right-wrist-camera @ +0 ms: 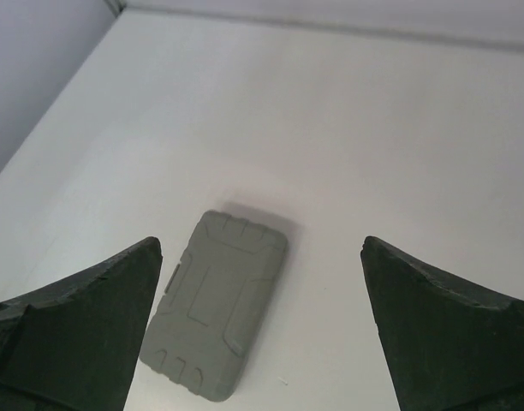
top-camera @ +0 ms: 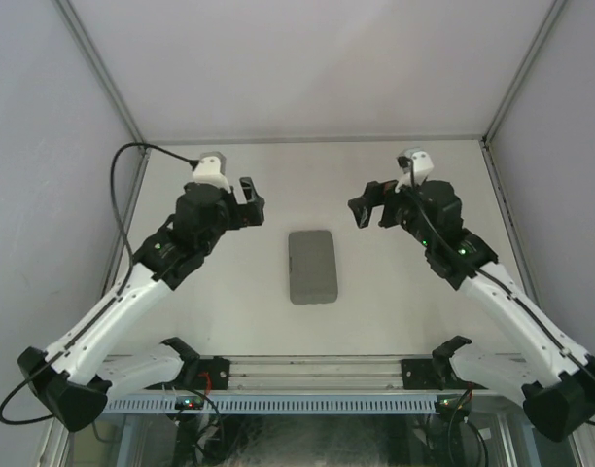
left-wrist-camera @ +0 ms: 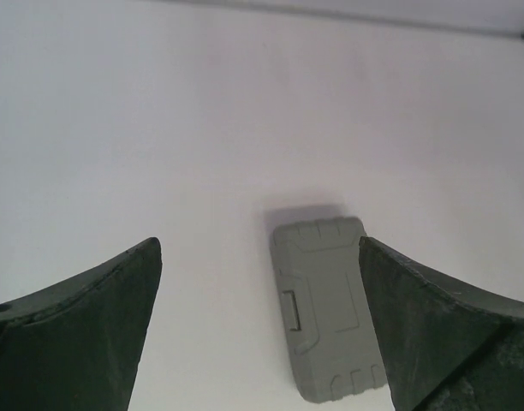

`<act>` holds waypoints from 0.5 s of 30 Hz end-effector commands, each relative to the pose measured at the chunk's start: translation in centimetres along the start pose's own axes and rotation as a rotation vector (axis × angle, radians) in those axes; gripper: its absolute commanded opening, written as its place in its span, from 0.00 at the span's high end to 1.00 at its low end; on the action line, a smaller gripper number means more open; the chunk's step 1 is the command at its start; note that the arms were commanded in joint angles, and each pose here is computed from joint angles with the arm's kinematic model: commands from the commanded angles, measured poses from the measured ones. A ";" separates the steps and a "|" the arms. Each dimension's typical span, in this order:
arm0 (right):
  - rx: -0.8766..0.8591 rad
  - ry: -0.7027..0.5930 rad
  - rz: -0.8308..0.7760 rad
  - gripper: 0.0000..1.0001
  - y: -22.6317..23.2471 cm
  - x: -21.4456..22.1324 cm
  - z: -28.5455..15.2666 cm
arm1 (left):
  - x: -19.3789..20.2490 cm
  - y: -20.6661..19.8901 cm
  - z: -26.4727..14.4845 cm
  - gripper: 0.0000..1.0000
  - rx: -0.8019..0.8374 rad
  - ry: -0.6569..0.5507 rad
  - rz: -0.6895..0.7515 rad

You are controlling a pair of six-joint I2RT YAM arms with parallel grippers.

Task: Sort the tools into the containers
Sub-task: Reset both arms

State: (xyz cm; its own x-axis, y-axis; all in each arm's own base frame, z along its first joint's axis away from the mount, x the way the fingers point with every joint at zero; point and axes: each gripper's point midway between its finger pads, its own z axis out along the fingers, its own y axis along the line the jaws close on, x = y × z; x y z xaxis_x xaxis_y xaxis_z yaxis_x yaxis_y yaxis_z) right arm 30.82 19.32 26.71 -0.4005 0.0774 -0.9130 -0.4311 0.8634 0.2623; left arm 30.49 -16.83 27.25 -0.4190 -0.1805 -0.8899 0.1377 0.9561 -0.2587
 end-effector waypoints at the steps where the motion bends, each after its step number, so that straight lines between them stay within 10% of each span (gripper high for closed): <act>1: 0.124 -0.201 -0.043 0.00 -2.1 -4.4 -3.6 | -6.5 3.1 -3.5 0.00 -0.105 -0.185 -0.016; 15: 0.442 -0.484 0.118 0.00 -8.8 -2.8 -12.8 | -5.5 11.1 -8.9 0.00 -0.292 -0.396 -0.222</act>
State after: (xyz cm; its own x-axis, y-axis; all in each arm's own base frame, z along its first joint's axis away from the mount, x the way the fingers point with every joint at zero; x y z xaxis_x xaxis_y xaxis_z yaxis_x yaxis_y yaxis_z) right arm 26.28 8.31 30.74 -0.0384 0.2456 -0.9686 -0.1331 0.9594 0.2486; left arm 26.89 -4.52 34.13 -0.0852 -0.3396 -0.9367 -0.1316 0.9357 -0.3273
